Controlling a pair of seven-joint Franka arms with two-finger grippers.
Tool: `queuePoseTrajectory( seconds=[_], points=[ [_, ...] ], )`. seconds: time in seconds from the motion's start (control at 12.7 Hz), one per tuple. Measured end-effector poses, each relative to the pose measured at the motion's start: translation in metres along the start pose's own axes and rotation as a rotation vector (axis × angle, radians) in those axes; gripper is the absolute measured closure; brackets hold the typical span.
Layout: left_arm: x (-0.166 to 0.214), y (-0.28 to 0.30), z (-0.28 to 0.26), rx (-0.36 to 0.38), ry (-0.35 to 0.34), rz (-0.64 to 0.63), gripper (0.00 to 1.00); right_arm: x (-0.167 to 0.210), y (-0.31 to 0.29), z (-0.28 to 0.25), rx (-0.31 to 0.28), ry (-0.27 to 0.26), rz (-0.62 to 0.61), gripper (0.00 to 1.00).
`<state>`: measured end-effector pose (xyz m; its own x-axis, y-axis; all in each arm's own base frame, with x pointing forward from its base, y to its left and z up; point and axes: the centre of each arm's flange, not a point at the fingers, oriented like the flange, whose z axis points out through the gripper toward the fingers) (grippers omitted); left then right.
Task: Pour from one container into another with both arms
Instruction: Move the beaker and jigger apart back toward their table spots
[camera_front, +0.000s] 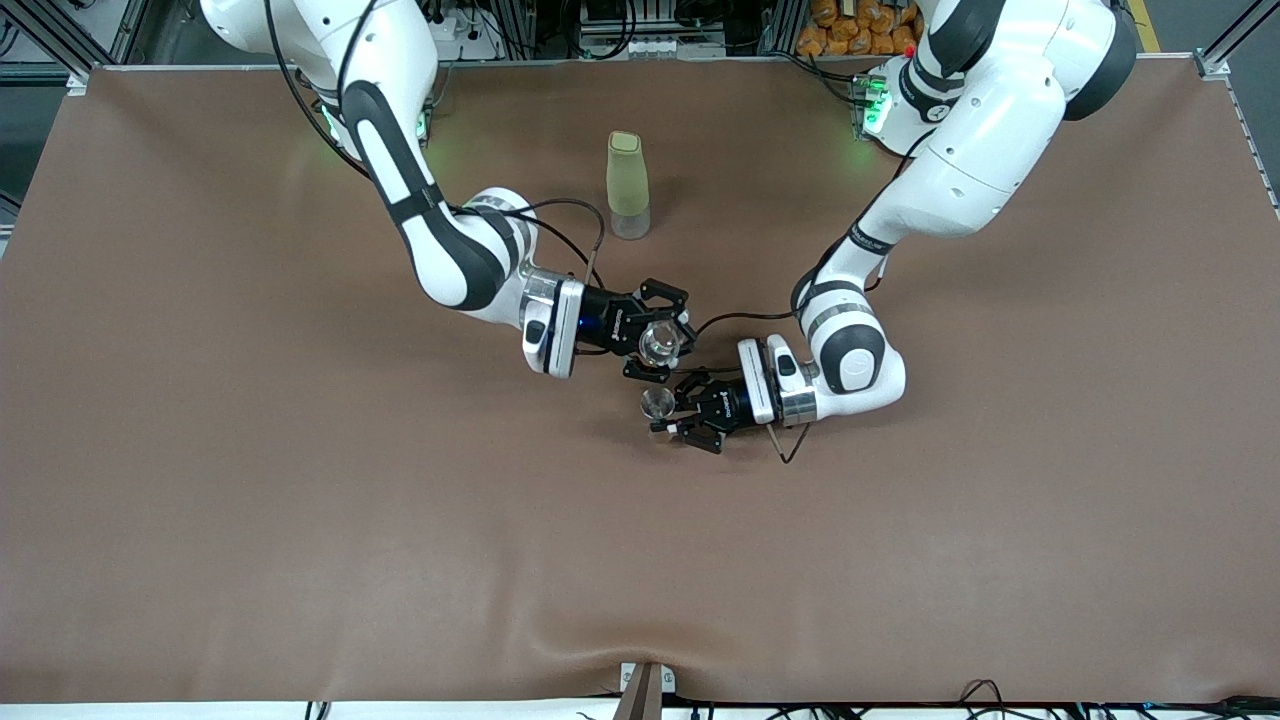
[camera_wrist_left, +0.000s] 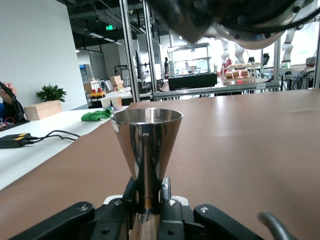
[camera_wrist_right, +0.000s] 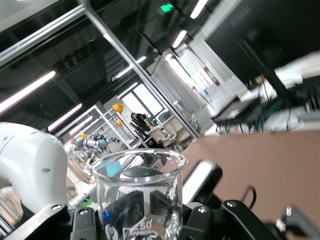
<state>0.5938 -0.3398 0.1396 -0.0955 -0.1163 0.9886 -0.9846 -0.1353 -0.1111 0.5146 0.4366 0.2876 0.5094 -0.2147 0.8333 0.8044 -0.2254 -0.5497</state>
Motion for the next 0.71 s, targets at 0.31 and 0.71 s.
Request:
queuePoseTrajectory(
  seconds=[0.31, 0.71],
  points=[
    [0.001, -0.020, -0.026, 0.028, 0.060, -0.004, 0.79, 0.058, 0.007, -0.028, -0.024, -0.026, -0.310, 0.86],
    [-0.005, -0.057, -0.093, 0.058, 0.101, 0.022, 0.79, 0.134, 0.066, -0.147, 0.084, -0.090, -0.534, 0.86]
  ],
)
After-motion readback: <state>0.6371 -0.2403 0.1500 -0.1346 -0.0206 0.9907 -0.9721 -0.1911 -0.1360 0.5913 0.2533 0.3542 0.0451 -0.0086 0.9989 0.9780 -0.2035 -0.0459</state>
